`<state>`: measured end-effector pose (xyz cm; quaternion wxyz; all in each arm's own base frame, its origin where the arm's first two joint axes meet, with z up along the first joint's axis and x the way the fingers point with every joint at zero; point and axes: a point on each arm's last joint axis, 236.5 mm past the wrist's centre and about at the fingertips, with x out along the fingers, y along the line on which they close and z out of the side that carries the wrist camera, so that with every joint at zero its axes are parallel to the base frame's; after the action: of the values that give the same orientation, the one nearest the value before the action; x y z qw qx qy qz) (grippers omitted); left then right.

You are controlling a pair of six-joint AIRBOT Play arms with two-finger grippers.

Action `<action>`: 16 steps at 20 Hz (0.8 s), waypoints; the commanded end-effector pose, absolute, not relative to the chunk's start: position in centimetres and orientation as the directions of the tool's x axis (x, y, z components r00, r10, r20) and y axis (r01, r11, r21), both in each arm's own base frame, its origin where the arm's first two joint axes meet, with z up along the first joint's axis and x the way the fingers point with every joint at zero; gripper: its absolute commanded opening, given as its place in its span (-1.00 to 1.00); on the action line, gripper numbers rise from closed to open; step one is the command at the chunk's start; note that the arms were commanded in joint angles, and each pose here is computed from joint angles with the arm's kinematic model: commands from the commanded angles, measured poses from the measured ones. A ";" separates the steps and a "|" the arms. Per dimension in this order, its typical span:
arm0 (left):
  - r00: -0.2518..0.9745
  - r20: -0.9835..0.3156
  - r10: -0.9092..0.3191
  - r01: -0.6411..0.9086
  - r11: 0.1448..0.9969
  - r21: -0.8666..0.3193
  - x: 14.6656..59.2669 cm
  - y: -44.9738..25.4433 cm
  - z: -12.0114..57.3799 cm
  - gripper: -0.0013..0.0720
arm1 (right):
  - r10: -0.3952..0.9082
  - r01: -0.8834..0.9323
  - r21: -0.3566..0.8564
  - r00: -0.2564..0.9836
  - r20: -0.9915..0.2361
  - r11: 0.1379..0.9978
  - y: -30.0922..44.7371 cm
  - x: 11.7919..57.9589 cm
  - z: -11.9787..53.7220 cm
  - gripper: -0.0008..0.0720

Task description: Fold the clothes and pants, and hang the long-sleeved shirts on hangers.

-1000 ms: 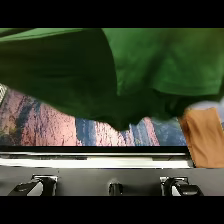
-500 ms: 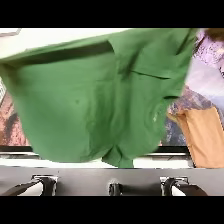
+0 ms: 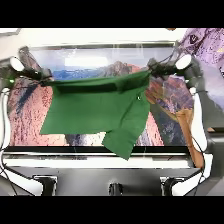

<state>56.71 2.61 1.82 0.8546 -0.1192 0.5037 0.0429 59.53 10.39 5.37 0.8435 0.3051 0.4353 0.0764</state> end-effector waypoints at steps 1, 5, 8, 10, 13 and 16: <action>0.421 -0.904 -0.067 -0.185 0.970 -0.158 57.5 1.2 -4.4 -0.92 | 0.427 0.203 0.581 0.500 -0.754 0.788 12.2 59.5 -2.7 -0.87; 0.402 -0.911 -0.091 -0.217 0.957 -0.192 57.2 1.1 -3.6 0.48 | 0.481 0.219 0.596 0.413 -0.774 0.772 13.3 57.5 -3.4 -0.24; 0.393 -0.916 -0.078 -0.251 0.949 -0.189 56.2 3.9 0.6 0.71 | 0.505 0.113 0.568 0.340 -0.793 0.815 11.2 54.5 -0.1 0.10; 0.372 -0.926 -0.062 -0.304 0.935 -0.185 53.9 7.0 3.3 0.71 | 0.471 0.018 0.492 0.261 -0.843 0.870 7.9 50.9 2.3 0.17; 0.243 -0.967 -0.072 -0.457 0.871 -0.180 47.8 10.8 4.2 0.71 | 0.352 0.011 0.359 0.173 -0.920 0.933 1.5 45.3 2.3 0.18; 0.178 -0.981 -0.083 -0.506 0.847 -0.164 43.7 11.8 3.6 0.71 | 0.525 0.123 0.550 0.185 -0.831 0.826 2.4 40.5 -0.2 0.18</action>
<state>48.29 10.61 3.44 0.7674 -0.2091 0.5937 0.1219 45.77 2.59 1.10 0.7537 0.2104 0.6125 0.1122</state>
